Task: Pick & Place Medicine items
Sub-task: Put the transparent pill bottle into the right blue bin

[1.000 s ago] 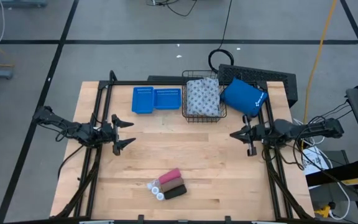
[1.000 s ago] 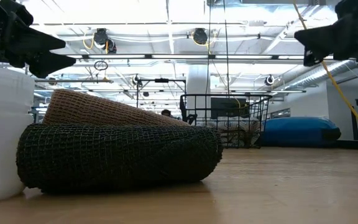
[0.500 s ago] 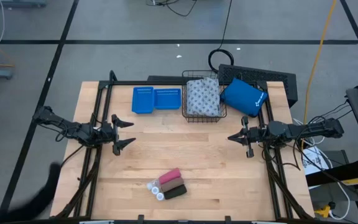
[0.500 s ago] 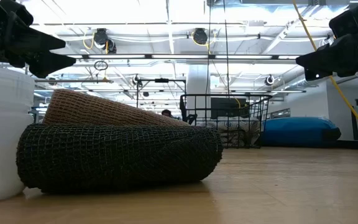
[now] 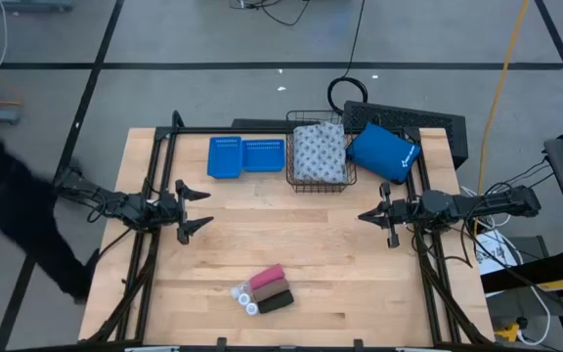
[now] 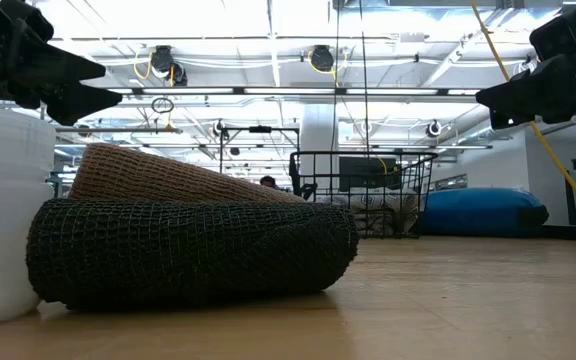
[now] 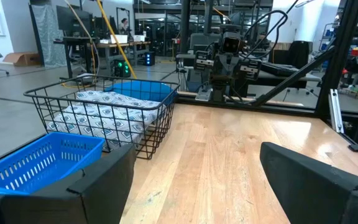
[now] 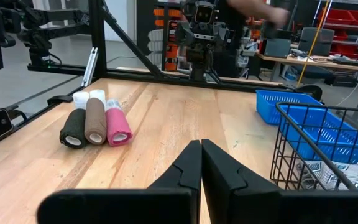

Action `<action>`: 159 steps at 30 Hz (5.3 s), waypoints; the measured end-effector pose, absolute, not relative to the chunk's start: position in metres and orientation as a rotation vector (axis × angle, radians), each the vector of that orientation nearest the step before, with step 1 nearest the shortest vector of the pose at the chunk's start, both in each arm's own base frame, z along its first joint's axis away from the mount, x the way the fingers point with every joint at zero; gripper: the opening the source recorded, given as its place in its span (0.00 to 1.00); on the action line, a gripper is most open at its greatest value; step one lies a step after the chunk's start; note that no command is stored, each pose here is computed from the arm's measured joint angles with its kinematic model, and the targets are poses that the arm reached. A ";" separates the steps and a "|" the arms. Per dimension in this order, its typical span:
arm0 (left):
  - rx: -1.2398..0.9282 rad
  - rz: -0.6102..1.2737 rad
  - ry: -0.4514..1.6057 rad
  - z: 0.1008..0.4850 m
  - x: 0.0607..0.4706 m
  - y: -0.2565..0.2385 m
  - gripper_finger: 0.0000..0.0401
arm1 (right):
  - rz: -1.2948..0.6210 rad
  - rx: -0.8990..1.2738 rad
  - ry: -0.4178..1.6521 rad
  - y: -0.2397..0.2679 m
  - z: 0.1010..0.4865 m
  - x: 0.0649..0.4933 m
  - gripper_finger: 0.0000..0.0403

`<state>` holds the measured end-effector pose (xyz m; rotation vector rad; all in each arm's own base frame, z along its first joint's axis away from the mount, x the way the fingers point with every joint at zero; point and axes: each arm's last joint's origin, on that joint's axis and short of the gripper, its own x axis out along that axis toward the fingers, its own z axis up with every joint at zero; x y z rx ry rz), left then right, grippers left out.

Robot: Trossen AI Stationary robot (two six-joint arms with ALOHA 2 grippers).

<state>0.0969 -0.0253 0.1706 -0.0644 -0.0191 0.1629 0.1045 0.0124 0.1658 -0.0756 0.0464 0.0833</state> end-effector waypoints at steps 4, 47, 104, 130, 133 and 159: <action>-0.064 0.163 -0.019 0.171 0.097 -0.025 0.88 | 0.083 -0.076 0.046 0.012 0.166 0.104 0.00; -0.546 0.229 -0.210 0.185 0.095 -0.022 0.88 | 0.083 -0.076 0.046 0.012 0.166 0.104 0.00; -0.295 0.104 0.989 0.112 0.224 -0.193 0.87 | 0.083 -0.075 0.038 0.012 0.167 0.104 0.00; -0.236 0.112 1.046 0.111 0.219 -0.187 0.43 | 0.083 -0.075 0.038 0.012 0.167 0.105 0.00; -0.312 0.108 1.124 0.120 0.217 -0.180 0.39 | 0.083 -0.075 0.039 0.012 0.166 0.105 0.00; -0.953 0.435 2.044 0.165 0.178 -0.082 0.39 | 0.083 -0.075 0.038 0.012 0.167 0.105 0.00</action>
